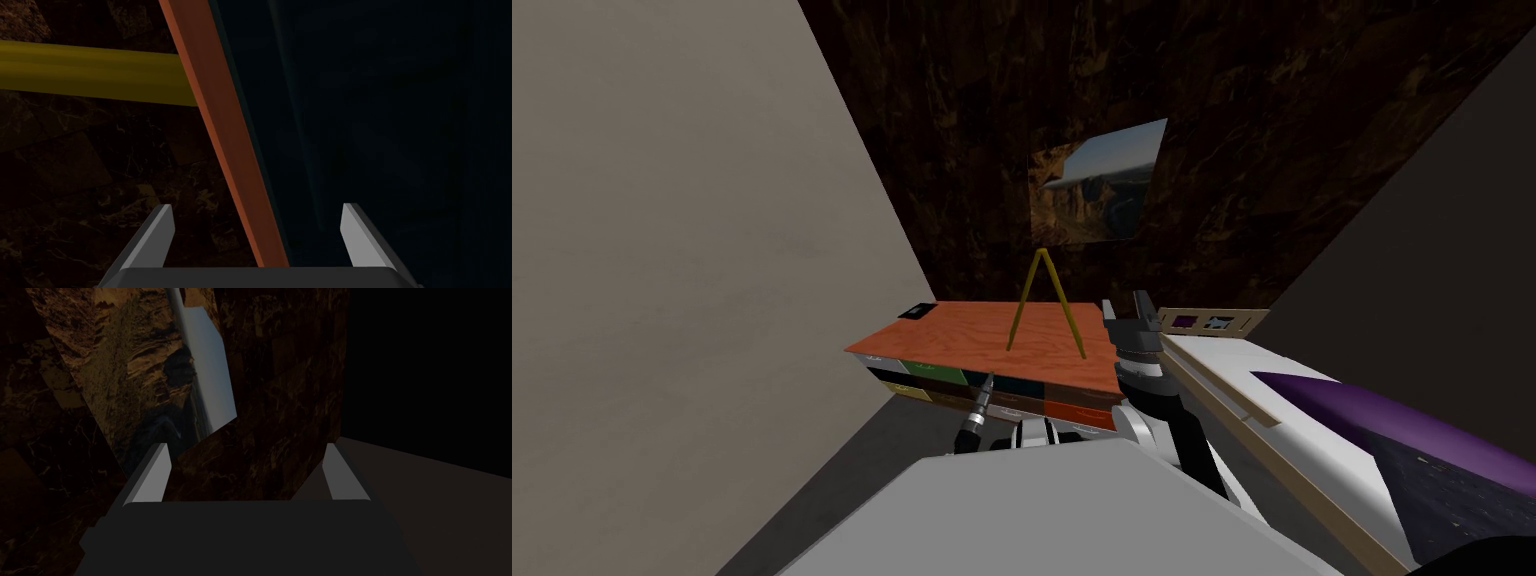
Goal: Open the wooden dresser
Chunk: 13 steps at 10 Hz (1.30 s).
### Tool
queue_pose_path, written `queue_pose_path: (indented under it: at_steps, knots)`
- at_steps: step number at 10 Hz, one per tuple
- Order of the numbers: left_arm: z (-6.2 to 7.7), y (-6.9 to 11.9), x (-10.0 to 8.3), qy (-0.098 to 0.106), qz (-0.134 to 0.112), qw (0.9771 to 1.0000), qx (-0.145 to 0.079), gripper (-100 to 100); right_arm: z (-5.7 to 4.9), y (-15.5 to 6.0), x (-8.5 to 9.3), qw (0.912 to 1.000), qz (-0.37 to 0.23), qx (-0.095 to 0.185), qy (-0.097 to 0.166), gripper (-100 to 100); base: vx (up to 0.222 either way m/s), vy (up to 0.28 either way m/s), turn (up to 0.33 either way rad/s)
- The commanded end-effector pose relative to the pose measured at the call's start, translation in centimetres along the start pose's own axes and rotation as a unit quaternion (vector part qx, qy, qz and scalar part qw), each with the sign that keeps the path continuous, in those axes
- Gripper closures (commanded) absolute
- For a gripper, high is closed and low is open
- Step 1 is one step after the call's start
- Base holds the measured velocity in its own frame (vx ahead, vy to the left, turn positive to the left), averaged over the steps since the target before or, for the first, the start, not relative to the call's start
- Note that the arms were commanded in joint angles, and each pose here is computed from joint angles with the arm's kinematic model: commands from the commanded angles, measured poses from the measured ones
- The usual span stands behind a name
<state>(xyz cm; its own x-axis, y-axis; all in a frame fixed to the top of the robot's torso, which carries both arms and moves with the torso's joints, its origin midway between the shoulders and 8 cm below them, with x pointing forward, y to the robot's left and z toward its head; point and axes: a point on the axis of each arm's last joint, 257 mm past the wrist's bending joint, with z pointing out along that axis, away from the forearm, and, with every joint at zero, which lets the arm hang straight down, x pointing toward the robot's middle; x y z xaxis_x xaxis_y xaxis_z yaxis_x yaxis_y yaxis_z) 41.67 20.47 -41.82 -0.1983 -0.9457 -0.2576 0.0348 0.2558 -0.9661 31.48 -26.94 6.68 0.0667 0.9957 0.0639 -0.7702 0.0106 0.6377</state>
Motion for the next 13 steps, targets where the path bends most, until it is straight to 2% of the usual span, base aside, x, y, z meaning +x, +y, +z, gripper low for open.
queue_pose_path:
  at_steps: [1,6,8,9,13]
  knots:
    - [0.1,0.0,0.0,0.0,0.0,1.0,-0.001,100,0.0,0.0,0.0,1.0,0.0,0.0,0.0,0,0.0,0.0,0.0]
    - [0.9,-0.6,-0.6,0.005,0.0,1.0,0.004,100,0.0,0.0,0.0,1.0,0.0,0.0,0.0,0,-0.169,0.026,0.023]
    - [0.9,-0.6,-0.6,0.005,0.0,1.0,0.004,100,0.0,0.0,0.0,1.0,0.0,0.0,0.0,0,-0.083,0.004,0.005]
    - [0.2,0.6,-0.4,0.006,-0.002,0.9999,-0.016,100,0.0,0.0,0.0,1.0,0.0,0.0,0.0,0,-0.011,0.003,0.002]
    - [0.3,-0.5,-0.8,0.011,0.001,0.9999,0.003,100,0.0,0.0,0.0,1.0,0.0,0.0,0.0,0,-0.156,0.026,0.032]
